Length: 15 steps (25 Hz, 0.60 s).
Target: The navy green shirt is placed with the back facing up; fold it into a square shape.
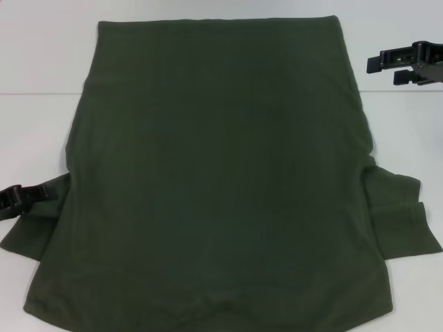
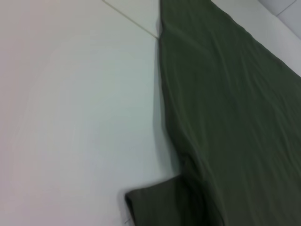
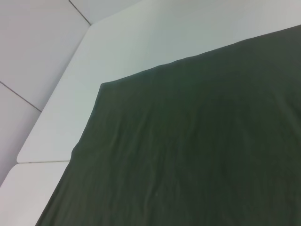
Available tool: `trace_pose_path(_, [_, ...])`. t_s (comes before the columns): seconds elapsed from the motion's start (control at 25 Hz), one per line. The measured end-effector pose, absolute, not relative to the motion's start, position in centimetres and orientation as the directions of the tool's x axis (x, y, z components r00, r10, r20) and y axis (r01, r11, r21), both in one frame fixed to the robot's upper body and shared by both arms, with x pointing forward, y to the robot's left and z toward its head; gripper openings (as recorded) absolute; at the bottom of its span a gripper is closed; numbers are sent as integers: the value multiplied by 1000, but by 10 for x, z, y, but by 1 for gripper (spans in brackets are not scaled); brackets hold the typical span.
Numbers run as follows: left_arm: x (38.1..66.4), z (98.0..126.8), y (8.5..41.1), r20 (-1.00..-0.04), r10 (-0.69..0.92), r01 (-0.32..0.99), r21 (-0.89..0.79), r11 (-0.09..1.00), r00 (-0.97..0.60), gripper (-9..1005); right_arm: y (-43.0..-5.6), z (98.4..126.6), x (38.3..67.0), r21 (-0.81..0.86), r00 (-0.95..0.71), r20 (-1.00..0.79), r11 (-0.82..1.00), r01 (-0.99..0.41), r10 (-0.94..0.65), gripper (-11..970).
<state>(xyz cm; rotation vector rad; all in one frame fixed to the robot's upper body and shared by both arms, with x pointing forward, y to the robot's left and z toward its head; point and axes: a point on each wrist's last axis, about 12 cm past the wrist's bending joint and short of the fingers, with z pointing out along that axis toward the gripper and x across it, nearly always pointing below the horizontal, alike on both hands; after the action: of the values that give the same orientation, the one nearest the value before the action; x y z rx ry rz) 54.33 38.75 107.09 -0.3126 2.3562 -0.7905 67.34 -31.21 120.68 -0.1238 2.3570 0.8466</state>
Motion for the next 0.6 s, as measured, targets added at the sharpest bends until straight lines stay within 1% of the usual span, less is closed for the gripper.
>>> trace_pose_path(0.36, [542,1070,388,-493,-399,-27,-603,797,-774,438,-313,1207,673,550,-800,-586,787,-279,126,826])
trace_pose_path(0.6, [541,1069,388,-492,-399,-29,-602,798,-774,212,-315,1207,673,556,-799,-586,784,-276,135,826])
